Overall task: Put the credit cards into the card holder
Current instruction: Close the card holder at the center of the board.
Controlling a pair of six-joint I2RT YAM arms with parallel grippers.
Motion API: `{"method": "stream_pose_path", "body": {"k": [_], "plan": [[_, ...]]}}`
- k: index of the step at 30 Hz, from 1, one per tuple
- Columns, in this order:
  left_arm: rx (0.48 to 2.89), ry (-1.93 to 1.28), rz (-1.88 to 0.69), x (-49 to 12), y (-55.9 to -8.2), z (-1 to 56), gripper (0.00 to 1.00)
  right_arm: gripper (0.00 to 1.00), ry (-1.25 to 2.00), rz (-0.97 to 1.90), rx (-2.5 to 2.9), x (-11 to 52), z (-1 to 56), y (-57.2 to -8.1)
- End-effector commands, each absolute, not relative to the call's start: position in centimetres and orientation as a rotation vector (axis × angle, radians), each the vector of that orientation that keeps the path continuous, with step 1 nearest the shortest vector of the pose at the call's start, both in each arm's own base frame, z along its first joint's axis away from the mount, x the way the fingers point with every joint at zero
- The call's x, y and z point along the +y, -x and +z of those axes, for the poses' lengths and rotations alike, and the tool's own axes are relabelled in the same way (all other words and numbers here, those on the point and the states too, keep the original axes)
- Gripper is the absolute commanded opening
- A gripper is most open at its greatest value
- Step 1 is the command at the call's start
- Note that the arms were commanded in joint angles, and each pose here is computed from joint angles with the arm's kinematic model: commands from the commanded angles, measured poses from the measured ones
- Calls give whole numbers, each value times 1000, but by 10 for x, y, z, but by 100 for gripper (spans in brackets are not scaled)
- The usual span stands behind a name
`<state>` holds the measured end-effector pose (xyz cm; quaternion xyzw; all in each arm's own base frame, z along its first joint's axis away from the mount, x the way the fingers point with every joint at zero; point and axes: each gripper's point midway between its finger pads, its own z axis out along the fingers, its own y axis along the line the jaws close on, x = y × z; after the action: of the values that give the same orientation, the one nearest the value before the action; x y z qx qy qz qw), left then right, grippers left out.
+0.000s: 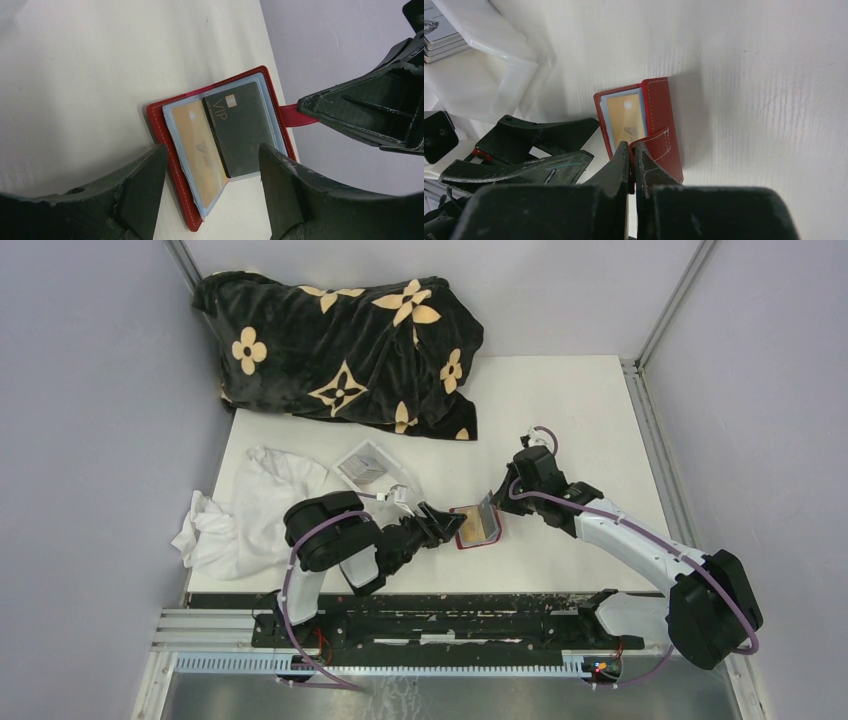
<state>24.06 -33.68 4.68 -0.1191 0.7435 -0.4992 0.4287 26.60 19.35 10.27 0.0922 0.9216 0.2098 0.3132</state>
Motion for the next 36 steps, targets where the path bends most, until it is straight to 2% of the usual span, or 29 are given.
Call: {"method": "stream_pose_path", "body": {"k": [1, 7, 9, 15, 29, 36], "plan": [[1943, 268, -1237, -336, -228, 22, 75, 1, -236, 620, 2373, 203, 123, -275], [1890, 260, -1298, -345, -230, 40, 77, 1, -228, 631, 2384, 205, 120, -272], [1875, 257, -1313, -348, -230, 46, 80, 1, -229, 649, 2382, 207, 121, -271], [1850, 266, -1331, -348, -230, 54, 81, 1, -214, 690, 2375, 213, 126, -269], [1828, 476, -1175, -281, -227, 48, 73, 1, -109, 720, 2426, 250, 110, -255], [1815, 481, -1127, -274, -231, 54, 71, 1, -48, 718, 2470, 272, 93, -246]]}}
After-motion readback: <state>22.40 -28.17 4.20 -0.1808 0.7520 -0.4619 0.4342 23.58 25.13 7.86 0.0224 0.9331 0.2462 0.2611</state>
